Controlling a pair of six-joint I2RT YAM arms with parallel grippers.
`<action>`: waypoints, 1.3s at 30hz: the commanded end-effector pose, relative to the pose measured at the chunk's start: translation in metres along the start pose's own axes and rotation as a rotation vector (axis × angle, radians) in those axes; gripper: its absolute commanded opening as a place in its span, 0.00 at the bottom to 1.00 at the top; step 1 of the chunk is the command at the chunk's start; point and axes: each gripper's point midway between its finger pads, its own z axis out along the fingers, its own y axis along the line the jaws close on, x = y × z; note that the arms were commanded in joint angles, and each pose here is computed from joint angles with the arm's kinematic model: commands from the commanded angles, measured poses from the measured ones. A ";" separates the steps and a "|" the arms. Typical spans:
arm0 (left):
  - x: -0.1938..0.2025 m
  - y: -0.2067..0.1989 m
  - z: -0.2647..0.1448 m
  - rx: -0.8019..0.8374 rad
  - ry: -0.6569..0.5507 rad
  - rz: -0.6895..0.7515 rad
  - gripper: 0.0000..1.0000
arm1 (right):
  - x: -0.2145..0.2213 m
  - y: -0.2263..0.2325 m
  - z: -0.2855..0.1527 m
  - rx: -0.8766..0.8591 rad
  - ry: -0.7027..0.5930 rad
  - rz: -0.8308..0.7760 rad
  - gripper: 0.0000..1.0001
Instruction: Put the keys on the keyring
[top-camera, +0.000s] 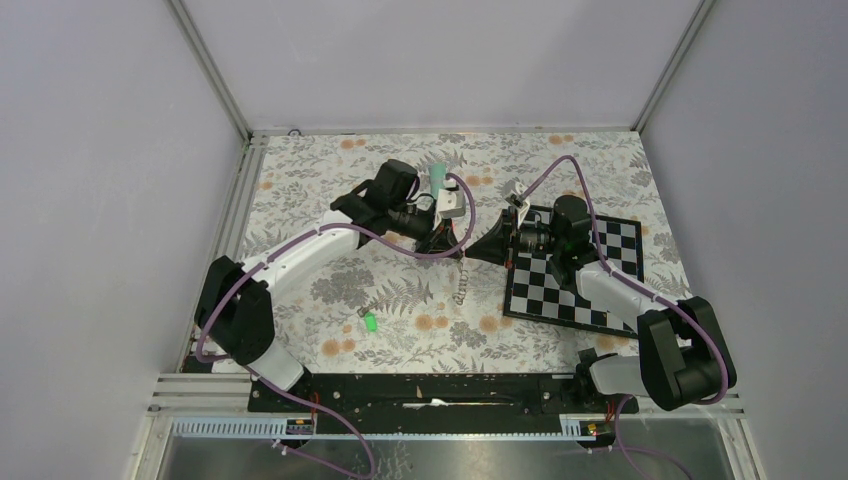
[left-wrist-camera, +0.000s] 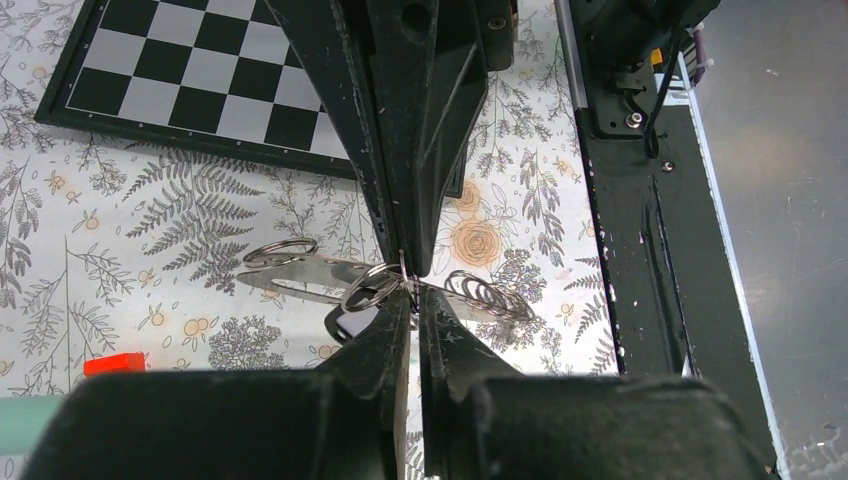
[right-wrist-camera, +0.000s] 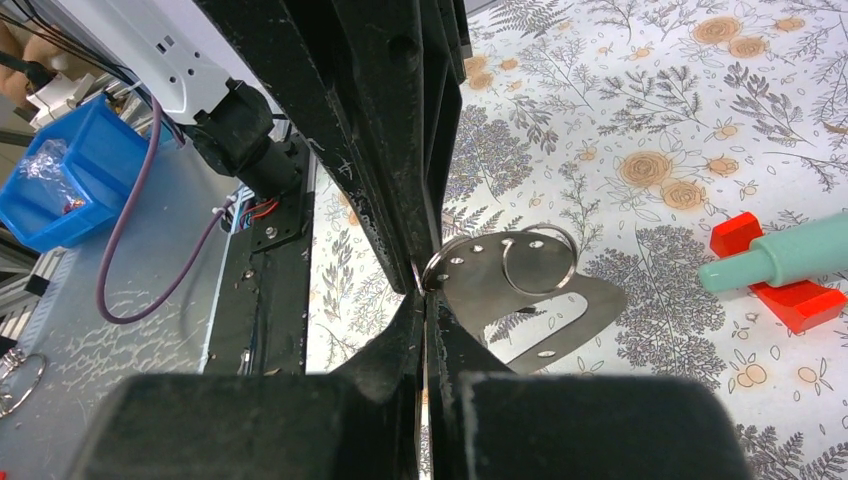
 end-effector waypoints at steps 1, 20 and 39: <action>-0.029 -0.004 0.000 0.044 -0.069 0.062 0.00 | -0.012 0.001 -0.001 -0.001 -0.024 -0.074 0.00; 0.004 0.026 -0.015 -0.245 0.298 0.167 0.00 | 0.015 -0.014 -0.012 0.051 0.139 -0.282 0.31; -0.036 -0.011 -0.016 -0.123 0.201 0.285 0.00 | -0.022 0.013 -0.003 -0.046 0.022 -0.371 0.47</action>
